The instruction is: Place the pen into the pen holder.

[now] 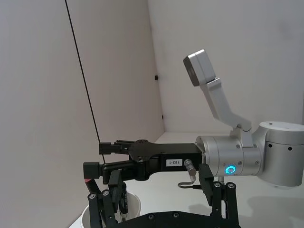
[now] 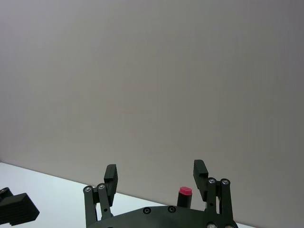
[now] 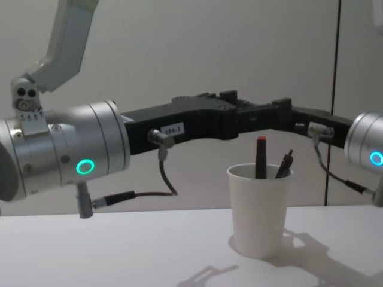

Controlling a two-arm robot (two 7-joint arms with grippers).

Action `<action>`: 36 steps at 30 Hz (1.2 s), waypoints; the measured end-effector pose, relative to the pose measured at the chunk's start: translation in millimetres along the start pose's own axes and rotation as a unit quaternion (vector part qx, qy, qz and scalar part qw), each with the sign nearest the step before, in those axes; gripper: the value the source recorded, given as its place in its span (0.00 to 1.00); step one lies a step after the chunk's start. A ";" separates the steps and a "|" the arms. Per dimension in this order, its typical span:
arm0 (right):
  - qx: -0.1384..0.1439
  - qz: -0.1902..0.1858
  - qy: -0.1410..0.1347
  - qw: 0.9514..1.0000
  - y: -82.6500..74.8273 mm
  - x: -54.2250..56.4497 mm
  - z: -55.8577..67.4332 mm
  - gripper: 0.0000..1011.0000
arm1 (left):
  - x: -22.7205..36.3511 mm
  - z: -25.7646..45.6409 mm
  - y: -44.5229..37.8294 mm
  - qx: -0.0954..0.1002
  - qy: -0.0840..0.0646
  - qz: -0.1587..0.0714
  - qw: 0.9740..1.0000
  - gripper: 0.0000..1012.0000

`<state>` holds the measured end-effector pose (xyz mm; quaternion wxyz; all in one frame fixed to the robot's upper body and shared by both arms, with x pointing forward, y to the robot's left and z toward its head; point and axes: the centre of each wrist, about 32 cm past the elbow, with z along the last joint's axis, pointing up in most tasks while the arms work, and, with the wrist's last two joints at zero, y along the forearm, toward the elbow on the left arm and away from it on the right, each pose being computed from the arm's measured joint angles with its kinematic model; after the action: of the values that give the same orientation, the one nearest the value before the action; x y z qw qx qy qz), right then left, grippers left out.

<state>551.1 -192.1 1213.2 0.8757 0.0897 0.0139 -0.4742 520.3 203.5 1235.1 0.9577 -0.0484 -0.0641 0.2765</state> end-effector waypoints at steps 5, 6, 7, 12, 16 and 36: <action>0.004 -0.006 0.009 1.000 -7.7 -1.8 4.2 0.99 | 0.0 0.0 0.0 0.000 0.000 0.000 1.000 0.99; 0.004 -0.007 0.010 1.000 -8.9 -2.0 4.7 0.99 | 0.0 0.0 0.0 0.000 0.000 0.000 1.000 0.99; 0.004 -0.008 0.011 1.000 -10.0 -2.3 5.2 0.99 | 0.0 0.0 0.0 0.000 0.000 0.000 1.000 0.99; 0.005 -0.017 0.015 1.000 -18.8 -3.9 8.7 0.99 | 0.0 0.0 0.0 0.000 0.000 0.000 1.000 0.99; 0.004 -0.025 0.016 1.000 -25.2 -4.8 10.7 0.99 | 0.0 0.0 0.0 0.000 0.000 0.000 1.000 0.99; -0.007 -0.054 -0.008 0.998 -52.0 -7.3 5.4 0.99 | -4.9 -5.0 2.5 0.017 -0.014 0.050 0.998 0.99</action>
<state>503.4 -214.7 1211.8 0.8495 0.0786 0.0149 -0.5215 515.6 202.7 1229.3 0.9422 -0.0314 -0.0707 0.3259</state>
